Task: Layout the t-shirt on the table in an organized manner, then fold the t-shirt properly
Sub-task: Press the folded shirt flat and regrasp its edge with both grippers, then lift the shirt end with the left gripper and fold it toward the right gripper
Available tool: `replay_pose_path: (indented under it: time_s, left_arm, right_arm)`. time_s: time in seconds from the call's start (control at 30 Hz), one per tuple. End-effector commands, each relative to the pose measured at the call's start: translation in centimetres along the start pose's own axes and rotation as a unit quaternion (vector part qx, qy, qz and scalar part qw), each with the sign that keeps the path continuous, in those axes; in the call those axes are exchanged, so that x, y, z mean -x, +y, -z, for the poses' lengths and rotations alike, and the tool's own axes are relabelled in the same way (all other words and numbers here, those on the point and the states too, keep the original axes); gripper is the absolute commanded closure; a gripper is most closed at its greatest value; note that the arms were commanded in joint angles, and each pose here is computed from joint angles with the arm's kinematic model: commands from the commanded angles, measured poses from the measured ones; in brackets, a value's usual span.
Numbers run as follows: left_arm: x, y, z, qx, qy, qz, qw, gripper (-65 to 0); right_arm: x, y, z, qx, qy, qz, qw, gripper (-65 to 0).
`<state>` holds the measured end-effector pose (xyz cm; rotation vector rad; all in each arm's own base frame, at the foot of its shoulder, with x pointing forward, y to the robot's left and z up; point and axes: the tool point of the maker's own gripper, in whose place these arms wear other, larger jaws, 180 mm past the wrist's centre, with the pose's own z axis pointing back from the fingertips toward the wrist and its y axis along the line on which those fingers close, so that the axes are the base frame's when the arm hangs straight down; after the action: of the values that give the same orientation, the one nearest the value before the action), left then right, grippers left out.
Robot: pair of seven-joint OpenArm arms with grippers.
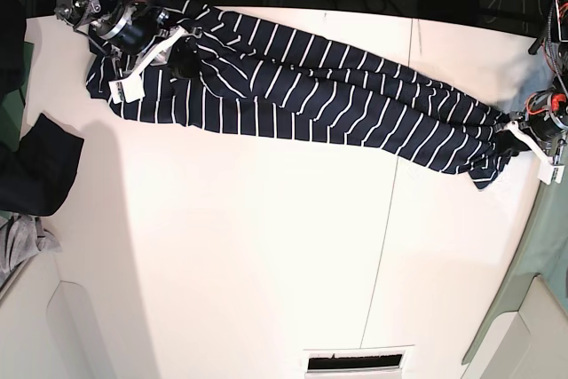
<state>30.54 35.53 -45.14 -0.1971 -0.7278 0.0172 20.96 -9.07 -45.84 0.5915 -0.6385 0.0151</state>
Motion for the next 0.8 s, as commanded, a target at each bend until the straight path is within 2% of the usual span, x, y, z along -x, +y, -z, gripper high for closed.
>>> replay_pose_path:
  time_s: [0.0,0.1,0.27,0.4,0.47,0.57,0.77]
  left_arm:
    - [-0.8,0.4,-0.4,-0.001,-0.004,0.01,1.0,0.0]
    - [-1.3,0.4,-0.5,0.0,-0.023,0.008,1.0,0.0]
    - [-5.9,1.8,-2.6,-0.002,-0.099,-0.005,0.995,0.0]
    - [-8.5,0.5,-4.0,0.014,-0.091,0.043,0.995,0.0]
    - [-9.1,-1.9,-4.4,0.036,-0.087,0.084,0.992,0.0]
    - [-9.6,-7.4,-5.4,0.088,-0.109,0.14,0.98,0.0]
    - [-8.4,-18.1,-8.1,0.194,-0.155,0.185,0.951,0.0]
  right_arm:
    - [-0.9,0.1,-0.1,-0.004,-0.012,-0.005,0.9999,0.0]
    - [-1.5,0.1,0.0,-0.005,-0.016,-0.007,0.9998,0.0]
    - [-2.0,0.2,0.2,-0.005,-0.021,-0.011,0.9997,0.0]
    - [-2.5,0.2,0.3,-0.006,-0.026,-0.014,0.9996,0.0]
    - [-2.8,0.2,0.3,-0.007,-0.028,-0.015,0.9995,0.0]
    - [-3.2,0.3,0.4,-0.008,-0.031,-0.017,0.9993,0.0]
    - [-4.2,0.2,0.6,-0.005,-0.037,-0.028,0.9989,0.0]
